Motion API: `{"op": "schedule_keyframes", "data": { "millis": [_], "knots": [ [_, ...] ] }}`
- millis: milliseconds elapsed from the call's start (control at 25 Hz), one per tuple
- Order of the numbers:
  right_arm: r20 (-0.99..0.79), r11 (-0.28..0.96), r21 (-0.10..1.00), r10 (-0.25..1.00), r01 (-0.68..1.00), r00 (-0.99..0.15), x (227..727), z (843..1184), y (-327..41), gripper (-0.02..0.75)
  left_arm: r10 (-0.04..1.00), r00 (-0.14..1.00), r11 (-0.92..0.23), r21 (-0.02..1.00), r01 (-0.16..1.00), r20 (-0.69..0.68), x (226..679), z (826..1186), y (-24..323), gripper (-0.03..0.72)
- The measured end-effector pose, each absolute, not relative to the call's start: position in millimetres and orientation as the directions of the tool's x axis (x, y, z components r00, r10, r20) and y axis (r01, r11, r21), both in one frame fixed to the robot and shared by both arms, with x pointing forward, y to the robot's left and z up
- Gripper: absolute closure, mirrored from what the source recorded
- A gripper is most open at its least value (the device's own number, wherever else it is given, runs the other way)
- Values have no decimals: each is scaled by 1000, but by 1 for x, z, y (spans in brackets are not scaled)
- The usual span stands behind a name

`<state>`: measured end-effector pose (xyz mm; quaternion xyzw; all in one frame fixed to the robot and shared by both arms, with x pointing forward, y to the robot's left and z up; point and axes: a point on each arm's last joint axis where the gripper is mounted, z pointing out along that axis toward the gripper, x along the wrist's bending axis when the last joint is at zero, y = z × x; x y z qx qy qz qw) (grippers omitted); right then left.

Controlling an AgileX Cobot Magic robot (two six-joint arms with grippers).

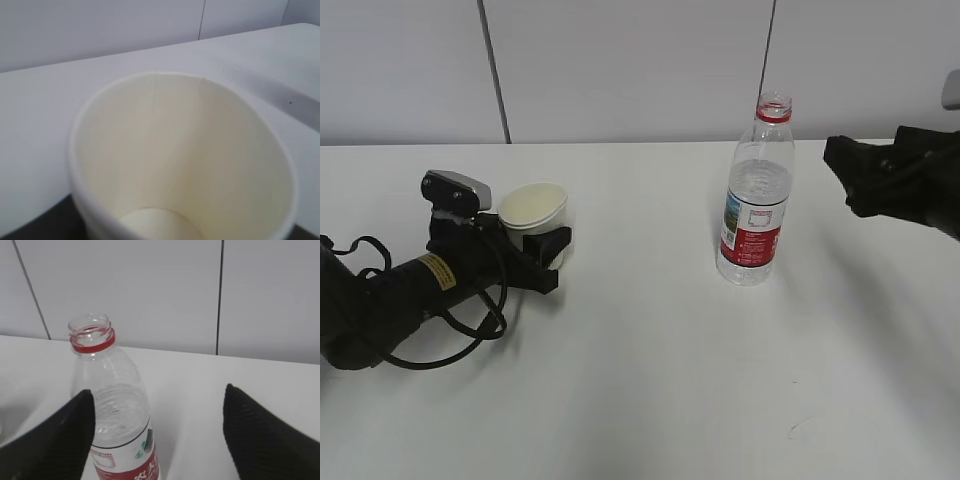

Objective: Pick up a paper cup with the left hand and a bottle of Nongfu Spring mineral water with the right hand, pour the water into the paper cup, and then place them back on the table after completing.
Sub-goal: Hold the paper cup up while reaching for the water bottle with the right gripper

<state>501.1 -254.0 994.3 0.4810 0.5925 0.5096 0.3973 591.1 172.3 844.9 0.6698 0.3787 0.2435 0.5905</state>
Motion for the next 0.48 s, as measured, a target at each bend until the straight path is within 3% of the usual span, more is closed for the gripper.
{"op": "schedule_keyframes", "data": {
  "millis": [480],
  "knots": [
    [55,-18,989,964,145,-260,513,943,-248,150,796,593,-15,975,220,-122,591,845,172,305]
  ]
}}
